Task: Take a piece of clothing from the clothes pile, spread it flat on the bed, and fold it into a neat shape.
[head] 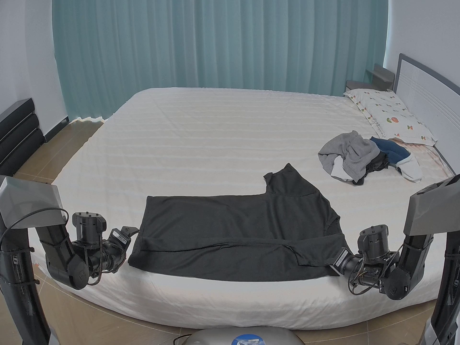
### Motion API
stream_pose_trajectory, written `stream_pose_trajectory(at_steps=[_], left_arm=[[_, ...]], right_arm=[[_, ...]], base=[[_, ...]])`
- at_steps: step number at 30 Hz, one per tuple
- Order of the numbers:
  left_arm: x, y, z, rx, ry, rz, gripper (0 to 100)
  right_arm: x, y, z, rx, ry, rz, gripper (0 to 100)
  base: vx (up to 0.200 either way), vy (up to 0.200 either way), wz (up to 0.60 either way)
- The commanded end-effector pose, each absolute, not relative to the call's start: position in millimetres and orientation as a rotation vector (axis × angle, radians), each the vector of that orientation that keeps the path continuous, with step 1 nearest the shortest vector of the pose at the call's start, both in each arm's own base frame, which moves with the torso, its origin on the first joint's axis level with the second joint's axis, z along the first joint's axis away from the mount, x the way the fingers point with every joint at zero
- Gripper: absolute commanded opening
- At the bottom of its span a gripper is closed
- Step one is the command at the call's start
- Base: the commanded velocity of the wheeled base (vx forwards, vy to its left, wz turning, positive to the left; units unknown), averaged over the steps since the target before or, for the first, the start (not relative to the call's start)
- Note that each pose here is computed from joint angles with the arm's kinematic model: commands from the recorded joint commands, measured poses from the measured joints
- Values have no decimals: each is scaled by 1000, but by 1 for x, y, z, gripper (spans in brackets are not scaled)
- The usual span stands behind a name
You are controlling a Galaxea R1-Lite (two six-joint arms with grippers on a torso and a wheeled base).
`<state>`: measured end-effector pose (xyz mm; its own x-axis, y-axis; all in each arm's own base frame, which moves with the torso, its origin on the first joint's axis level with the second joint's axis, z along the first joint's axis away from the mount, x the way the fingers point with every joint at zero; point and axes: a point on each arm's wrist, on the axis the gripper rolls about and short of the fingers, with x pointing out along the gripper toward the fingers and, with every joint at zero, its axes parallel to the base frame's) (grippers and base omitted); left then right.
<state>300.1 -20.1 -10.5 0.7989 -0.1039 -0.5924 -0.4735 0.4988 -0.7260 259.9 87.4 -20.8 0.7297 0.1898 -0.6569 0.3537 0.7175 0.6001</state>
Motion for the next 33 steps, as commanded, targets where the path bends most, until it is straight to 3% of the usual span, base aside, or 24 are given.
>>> stream_pose_trajectory(at_steps=[1,13,18,26,33], left_arm=[[300,-20,-11,-1042,632,243,100],[301,-17,3,-1063,584,232,100],[301,-12,16,-1137,539,228,100],[300,-14,17,-1155,552,209,100],[292,-37,17,-1111,615,147,100]], right_arm=[[259,85,-26,765,785,-112,100],[272,52,22,870,587,-99,100],[273,47,22,888,589,-90,100],[273,48,20,887,599,-88,100],[274,50,13,882,624,-94,100]], base=[[0,0,0],[0,0,0],[0,0,0],[200,0,0],[29,0,0]])
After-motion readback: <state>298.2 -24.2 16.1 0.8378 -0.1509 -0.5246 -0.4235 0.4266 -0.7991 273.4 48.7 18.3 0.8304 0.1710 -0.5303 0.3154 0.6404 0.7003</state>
